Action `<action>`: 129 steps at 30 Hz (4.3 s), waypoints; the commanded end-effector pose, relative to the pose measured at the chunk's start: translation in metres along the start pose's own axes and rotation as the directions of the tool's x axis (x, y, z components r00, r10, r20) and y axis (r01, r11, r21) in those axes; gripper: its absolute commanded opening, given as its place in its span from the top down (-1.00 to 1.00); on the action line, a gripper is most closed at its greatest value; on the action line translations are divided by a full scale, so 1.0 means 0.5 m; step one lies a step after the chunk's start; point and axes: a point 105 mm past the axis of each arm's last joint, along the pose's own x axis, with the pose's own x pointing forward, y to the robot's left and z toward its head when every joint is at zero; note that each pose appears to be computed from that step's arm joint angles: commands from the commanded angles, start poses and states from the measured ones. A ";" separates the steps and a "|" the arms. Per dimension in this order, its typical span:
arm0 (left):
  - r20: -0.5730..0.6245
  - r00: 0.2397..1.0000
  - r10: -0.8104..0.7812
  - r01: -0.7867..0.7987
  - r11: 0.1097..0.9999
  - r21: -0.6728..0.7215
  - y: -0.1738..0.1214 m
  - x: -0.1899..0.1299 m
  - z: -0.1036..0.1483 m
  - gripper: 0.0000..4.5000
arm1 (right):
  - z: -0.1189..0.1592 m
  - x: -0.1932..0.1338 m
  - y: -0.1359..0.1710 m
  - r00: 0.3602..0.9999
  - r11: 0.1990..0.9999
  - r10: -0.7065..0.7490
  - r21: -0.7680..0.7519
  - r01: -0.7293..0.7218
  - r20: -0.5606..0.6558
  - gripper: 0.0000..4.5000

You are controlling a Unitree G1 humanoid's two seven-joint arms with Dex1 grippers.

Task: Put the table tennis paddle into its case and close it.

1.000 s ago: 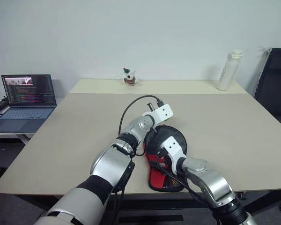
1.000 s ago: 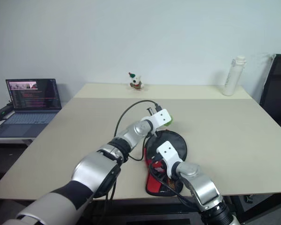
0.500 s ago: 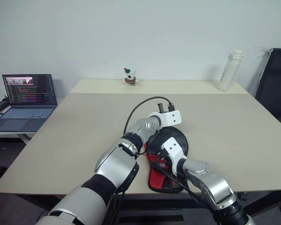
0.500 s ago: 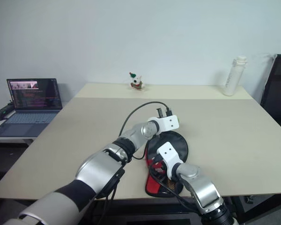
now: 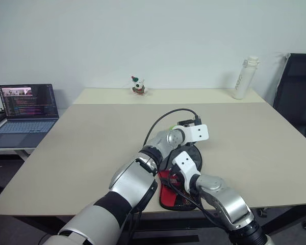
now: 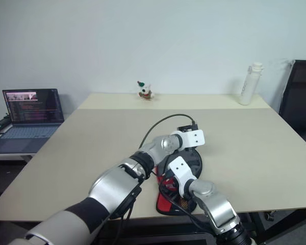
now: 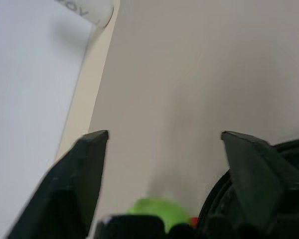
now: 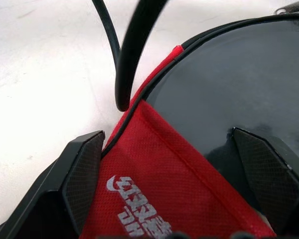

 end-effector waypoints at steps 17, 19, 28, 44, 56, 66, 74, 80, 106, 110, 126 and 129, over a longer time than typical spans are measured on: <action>0.358 0.905 0.230 0.012 0.827 -0.561 0.121 -0.152 -0.078 -0.98 | 0.070 -0.082 0.040 0.948 0.945 0.304 0.097 -0.313 0.099 -1.00; 0.415 0.888 0.199 0.116 0.776 -0.620 0.102 -0.181 -0.093 -0.98 | 0.079 -0.098 0.044 0.937 0.936 0.332 0.086 -0.341 0.109 -1.00; 0.496 0.868 0.000 0.356 0.697 -0.623 -0.012 -0.253 -0.095 -0.98 | 0.094 -0.177 0.021 0.898 0.897 0.430 0.071 -0.437 0.092 -1.00; 0.380 0.922 -0.082 0.327 0.691 -0.645 -0.098 -0.221 -0.131 -0.98 | 0.136 -0.233 -0.098 0.954 0.958 0.259 0.087 -0.274 0.151 -1.00; 0.350 0.923 -0.161 0.355 0.703 -0.615 -0.138 -0.223 -0.149 -0.98 | 0.159 -0.229 -0.129 0.958 0.969 0.202 0.105 -0.226 0.202 -1.00; 0.366 0.912 -0.184 0.384 0.697 -0.606 -0.156 -0.221 -0.135 -0.98 | 0.224 -0.144 -0.254 0.951 0.980 -0.108 0.193 0.053 0.288 -1.00; 0.358 0.915 -0.183 0.378 0.697 -0.609 -0.156 -0.227 -0.137 -0.98 | 0.217 -0.046 -0.342 0.923 0.911 -0.327 0.329 0.250 0.205 -1.00; 0.362 0.917 -0.169 0.367 0.713 -0.598 -0.142 -0.233 -0.129 -0.98 | 0.214 0.017 -0.361 0.895 0.821 -0.411 0.497 0.281 0.173 -1.00; 0.308 0.943 -0.126 0.296 0.740 -0.603 -0.133 -0.247 -0.130 -1.00 | 0.215 0.132 -0.245 0.909 0.803 -0.398 0.526 0.280 0.125 0.52; 0.314 0.941 -0.129 0.301 0.744 -0.596 -0.132 -0.242 -0.125 -1.00 | 0.210 0.131 -0.249 0.904 0.798 -0.411 0.527 0.293 0.119 0.99; 0.347 0.936 -0.056 0.256 0.784 -0.565 -0.061 -0.181 -0.094 -1.00 | 0.272 0.113 -0.245 0.927 0.861 -0.284 0.490 0.134 0.244 0.99; 0.346 0.937 -0.052 0.254 0.780 -0.571 -0.060 -0.185 -0.103 -1.00 | 0.293 0.094 -0.244 0.929 0.886 -0.177 0.464 0.006 0.325 0.74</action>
